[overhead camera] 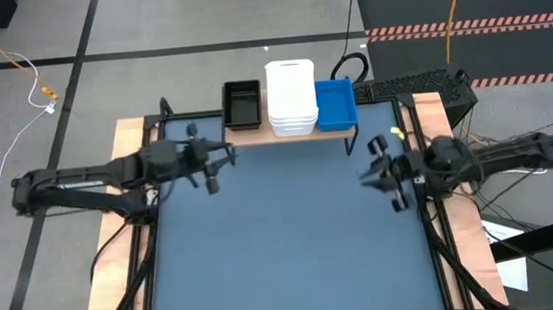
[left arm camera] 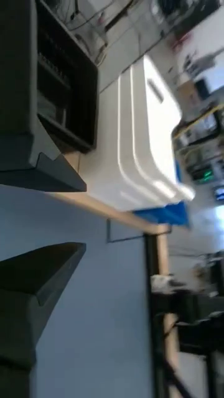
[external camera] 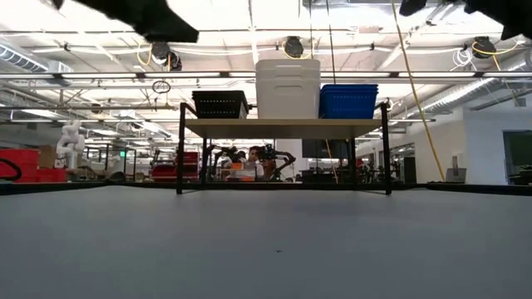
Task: Stack baskets on shelf by color
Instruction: Return to Home Position
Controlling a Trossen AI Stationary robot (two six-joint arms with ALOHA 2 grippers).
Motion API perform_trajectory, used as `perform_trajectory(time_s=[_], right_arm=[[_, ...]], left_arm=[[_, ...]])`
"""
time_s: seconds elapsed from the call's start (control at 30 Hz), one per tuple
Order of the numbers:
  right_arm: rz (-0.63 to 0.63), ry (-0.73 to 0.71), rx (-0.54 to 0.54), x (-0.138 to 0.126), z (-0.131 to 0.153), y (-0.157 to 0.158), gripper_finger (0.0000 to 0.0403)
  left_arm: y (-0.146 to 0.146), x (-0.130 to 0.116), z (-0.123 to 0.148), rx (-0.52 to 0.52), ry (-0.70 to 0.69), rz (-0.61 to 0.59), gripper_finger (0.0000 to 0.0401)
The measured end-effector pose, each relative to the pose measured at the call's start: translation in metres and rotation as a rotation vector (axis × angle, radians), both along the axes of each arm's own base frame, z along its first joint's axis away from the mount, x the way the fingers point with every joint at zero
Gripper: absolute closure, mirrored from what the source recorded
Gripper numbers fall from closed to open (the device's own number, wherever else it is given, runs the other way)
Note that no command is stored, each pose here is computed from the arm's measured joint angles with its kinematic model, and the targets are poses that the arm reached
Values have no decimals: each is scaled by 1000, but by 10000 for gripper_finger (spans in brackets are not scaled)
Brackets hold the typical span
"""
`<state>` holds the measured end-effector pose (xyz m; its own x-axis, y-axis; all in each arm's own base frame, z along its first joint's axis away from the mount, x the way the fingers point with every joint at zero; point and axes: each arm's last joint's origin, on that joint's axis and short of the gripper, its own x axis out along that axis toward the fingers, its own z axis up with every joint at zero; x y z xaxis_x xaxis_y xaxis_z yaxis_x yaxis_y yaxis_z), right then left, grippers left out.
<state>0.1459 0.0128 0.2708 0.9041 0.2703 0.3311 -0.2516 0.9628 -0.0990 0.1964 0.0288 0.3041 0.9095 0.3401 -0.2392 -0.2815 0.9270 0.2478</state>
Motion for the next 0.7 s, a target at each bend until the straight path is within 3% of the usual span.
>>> perform_trajectory(time_s=[0.13, 0.27, 0.5, 0.7], right_arm=[[-167, 211, -6, -7, 14, -17, 355], [-225, 347, -55, -13, 15, -24, 355], [-186, 354, -64, -25, 1, -23, 355], [-169, 328, 49, -40, -23, -21, 355]], left_arm=[[1, -27, -10, -19, -103, 27, 256], [0, -45, -39, -42, -194, 28, 256], [-4, -62, -92, -92, -291, -8, 256], [-7, -71, -117, -196, -276, -61, 256]])
